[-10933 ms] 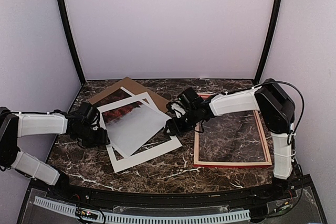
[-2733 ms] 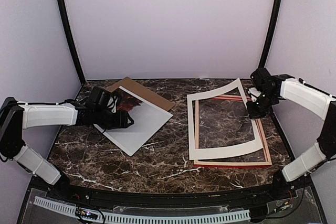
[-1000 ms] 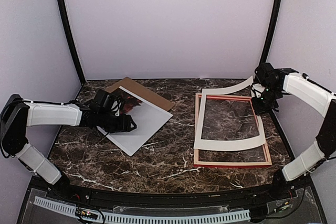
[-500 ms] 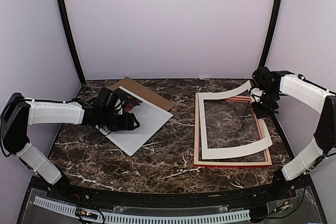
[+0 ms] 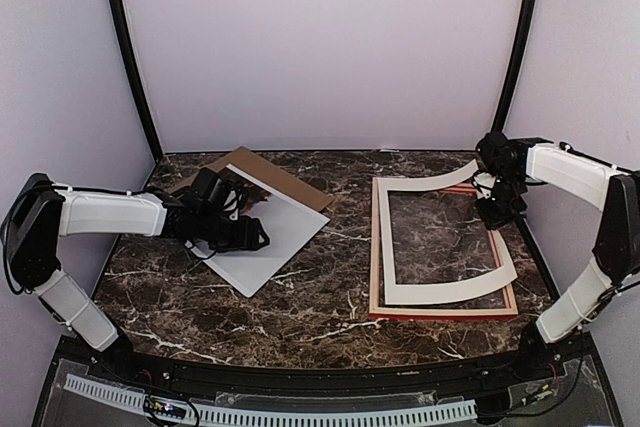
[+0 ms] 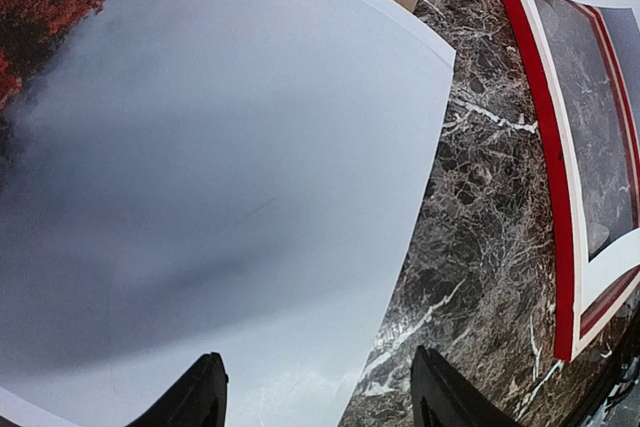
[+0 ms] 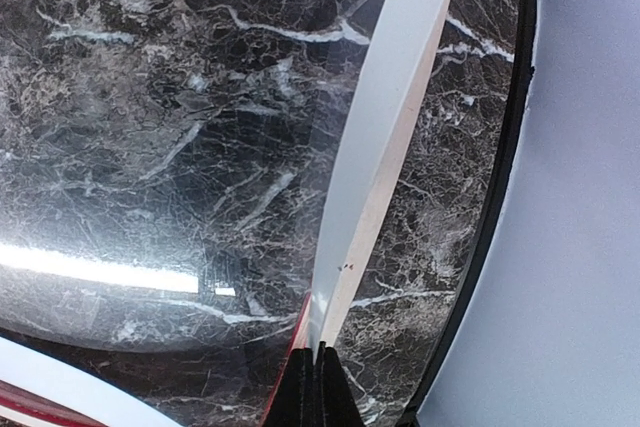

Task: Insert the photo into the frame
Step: Place the mat board on the glass panel.

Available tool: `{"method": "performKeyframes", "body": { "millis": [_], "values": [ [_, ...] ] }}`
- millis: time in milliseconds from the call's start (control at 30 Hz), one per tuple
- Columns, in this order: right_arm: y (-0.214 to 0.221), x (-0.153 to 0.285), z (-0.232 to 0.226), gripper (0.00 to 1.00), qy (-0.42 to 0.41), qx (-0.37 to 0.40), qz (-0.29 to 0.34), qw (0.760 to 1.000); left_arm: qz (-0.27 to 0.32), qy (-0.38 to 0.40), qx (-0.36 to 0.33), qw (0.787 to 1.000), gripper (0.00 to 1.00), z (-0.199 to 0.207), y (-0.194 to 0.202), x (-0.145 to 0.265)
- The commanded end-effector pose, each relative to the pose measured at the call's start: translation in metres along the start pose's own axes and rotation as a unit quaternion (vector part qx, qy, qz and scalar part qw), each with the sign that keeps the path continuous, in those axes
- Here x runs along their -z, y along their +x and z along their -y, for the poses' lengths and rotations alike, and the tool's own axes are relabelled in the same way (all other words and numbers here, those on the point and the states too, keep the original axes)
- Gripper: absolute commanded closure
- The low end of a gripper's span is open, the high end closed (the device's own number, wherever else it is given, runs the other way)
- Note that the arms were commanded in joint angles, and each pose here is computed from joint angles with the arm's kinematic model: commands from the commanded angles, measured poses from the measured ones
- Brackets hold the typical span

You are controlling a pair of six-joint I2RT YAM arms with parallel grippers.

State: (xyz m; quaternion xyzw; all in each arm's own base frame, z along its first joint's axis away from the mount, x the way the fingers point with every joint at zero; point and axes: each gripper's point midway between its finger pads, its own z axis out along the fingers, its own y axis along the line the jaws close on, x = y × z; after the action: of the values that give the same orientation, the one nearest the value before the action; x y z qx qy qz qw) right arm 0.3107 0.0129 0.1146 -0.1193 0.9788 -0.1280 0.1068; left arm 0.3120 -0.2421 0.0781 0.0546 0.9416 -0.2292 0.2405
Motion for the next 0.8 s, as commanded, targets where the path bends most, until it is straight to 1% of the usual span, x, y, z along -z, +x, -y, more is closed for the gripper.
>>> {"method": "performKeyframes", "body": {
  "millis": [0, 167, 333, 433, 533, 667, 767],
  "values": [
    [-0.004, 0.000, 0.003, 0.99, 0.010, -0.002, 0.000, 1.000, 0.003, -0.005, -0.003, 1.000, 0.35, 0.004, -0.006, 0.003],
    [0.000, -0.009, 0.004, 0.91, 0.020, 0.008, -0.021, 1.000, 0.002, -0.005, -0.003, 1.000, 0.35, 0.005, -0.006, 0.000],
    [0.002, -0.016, 0.001, 0.86, 0.019, 0.012, -0.038, 0.999, 0.000, -0.007, -0.004, 1.000, 0.35, 0.006, -0.006, -0.001],
    [0.003, -0.021, 0.001, 0.86, 0.020, 0.014, -0.045, 0.999, -0.002, -0.008, -0.005, 1.000, 0.35, 0.006, -0.006, -0.002],
    [0.003, -0.021, 0.001, 0.82, 0.022, 0.014, -0.045, 0.999, -0.003, -0.008, -0.006, 1.000, 0.35, 0.007, -0.006, -0.004],
    [0.004, -0.021, 0.005, 0.76, 0.035, 0.011, -0.046, 0.998, -0.004, -0.007, -0.008, 1.000, 0.34, 0.008, -0.006, -0.005],
    [0.004, -0.020, 0.015, 0.67, 0.064, 0.002, -0.046, 0.997, -0.006, -0.008, -0.009, 1.000, 0.34, 0.008, -0.005, -0.006]
  ]
}}
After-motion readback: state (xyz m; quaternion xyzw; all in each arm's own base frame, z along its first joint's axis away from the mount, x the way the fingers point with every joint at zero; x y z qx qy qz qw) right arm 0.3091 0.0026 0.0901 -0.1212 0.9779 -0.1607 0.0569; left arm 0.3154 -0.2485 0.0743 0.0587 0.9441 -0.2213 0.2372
